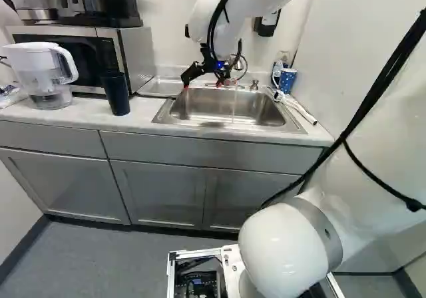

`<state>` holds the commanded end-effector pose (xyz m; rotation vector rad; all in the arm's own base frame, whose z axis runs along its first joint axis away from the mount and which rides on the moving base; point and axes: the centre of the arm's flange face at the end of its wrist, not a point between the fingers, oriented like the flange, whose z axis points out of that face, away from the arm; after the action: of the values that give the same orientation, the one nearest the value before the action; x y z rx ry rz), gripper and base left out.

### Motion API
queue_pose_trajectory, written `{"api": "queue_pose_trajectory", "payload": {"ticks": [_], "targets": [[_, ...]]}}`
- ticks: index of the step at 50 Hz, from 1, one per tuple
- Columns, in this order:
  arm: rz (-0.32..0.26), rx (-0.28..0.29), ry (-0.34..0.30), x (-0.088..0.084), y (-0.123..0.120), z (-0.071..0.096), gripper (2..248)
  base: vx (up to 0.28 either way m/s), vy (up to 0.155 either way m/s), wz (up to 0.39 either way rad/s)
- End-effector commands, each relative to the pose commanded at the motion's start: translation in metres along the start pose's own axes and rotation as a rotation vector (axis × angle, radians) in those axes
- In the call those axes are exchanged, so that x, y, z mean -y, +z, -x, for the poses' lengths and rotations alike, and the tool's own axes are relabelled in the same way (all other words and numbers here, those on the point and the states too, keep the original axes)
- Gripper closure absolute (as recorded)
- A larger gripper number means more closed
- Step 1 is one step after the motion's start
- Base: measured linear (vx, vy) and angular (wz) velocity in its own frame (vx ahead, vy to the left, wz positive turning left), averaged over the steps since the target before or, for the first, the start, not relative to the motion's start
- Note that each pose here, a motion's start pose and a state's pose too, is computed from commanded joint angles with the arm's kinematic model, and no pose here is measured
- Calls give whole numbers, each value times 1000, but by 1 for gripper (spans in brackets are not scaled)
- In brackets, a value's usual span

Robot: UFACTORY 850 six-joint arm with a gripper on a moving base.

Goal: Rinse the cup and place it in the tray

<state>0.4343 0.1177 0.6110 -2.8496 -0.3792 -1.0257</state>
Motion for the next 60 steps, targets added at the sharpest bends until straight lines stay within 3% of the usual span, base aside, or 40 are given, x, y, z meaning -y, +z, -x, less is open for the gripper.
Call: {"api": "queue_pose_trajectory", "payload": {"ticks": [60], "targets": [[-130,4,-158,99,14,-19,3,0,0,0]]}}
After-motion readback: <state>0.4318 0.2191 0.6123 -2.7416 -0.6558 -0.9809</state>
